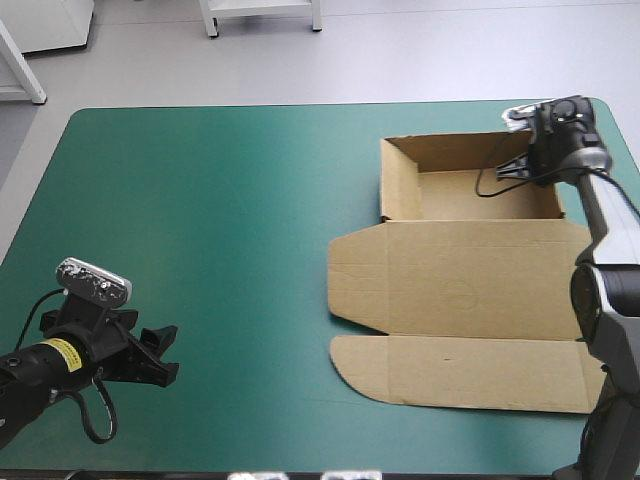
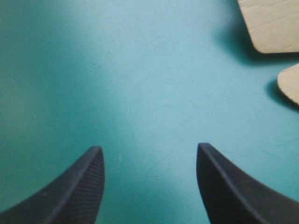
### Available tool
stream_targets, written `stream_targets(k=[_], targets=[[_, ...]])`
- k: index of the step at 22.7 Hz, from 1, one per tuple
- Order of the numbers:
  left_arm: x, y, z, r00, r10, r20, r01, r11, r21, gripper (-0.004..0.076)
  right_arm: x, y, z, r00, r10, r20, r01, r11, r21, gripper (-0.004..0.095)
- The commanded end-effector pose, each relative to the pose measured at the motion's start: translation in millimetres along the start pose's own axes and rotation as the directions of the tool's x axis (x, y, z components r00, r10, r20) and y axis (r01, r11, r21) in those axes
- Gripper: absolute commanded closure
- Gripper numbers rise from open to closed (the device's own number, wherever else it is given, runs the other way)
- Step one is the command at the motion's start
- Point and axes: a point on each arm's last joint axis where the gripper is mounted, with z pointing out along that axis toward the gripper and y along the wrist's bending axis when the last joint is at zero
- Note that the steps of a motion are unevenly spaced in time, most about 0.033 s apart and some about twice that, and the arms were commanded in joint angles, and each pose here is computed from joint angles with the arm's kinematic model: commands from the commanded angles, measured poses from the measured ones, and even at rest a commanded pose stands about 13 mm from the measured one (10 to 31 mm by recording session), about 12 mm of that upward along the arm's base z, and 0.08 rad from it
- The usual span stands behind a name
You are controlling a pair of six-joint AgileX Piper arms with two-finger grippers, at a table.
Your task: Fold the box
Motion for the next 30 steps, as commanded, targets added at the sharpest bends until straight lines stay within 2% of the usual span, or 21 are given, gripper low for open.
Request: stream_targets(k=[1,5,8,11,13,15,16,18,21,24,26,30], targets=[[-10,-1,-7,0.996,-0.008,0.092,0.007,1.0,0.008,0.0304,9,-80,-29,0.999,-0.013,0.045,0.003,0.975,0.222,0.0927],[-11,-1,-7,0.995,-0.006,0.104,0.006,1.0,0.005,0.0304,27,-136,-21,0.998,0.044,0.048,-0.056,0.958,0.28,0.0927],[-14,-1,-7,0.992,-0.009,0.127,0.008,1.0,0.009,0.0304,37,-155,-19,0.996,0.079,0.043,-0.088,0.95,0.298,0.0924],[-14,-1,-7,0.992,-0.01,0.129,0.008,1.0,0.01,0.0304,45,-160,-7,0.991,0.132,0.012,-0.131,0.964,0.233,0.089],[-14,-1,-7,0.992,-0.01,0.129,0.008,1.0,0.01,0.0304,46,-156,4,0.988,0.151,-0.019,-0.145,0.97,0.193,0.0759],[-14,-1,-7,0.991,-0.01,0.131,0.008,1.0,0.01,0.0304,47,-153,11,0.986,0.163,-0.036,-0.155,0.974,0.166,0.0513],[-14,-1,-7,0.991,-0.01,0.131,0.008,1.0,0.01,0.0304,46,-153,11,0.984,0.173,-0.028,-0.166,0.971,0.171,0.0333],[-14,-1,-7,0.99,-0.006,0.138,0.006,1.0,0.005,0.0304,45,-160,0,0.978,0.208,0.009,-0.204,0.953,0.225,0.0172],[-16,1,-8,0.987,0.004,0.158,-0.002,1.0,-0.012,0.0304,41,-165,-30,0.971,0.223,0.087,-0.238,0.939,0.248,0.017],[-18,3,-8,0.983,0.022,0.18,-0.015,0.999,-0.038,0.0304,37,-165,-65,0.953,0.245,0.178,-0.28,0.937,0.208,0.017],[-19,4,-8,0.982,0.031,0.186,-0.022,0.998,-0.051,0.0304,37,-161,-91,0.938,0.258,0.231,-0.296,0.943,0.149,0.0172],[-19,6,-8,0.982,0.051,0.182,-0.037,0.996,-0.081,0.0304,43,-139,-148,0.913,0.254,0.32,-0.253,0.967,-0.045,0.0231]])
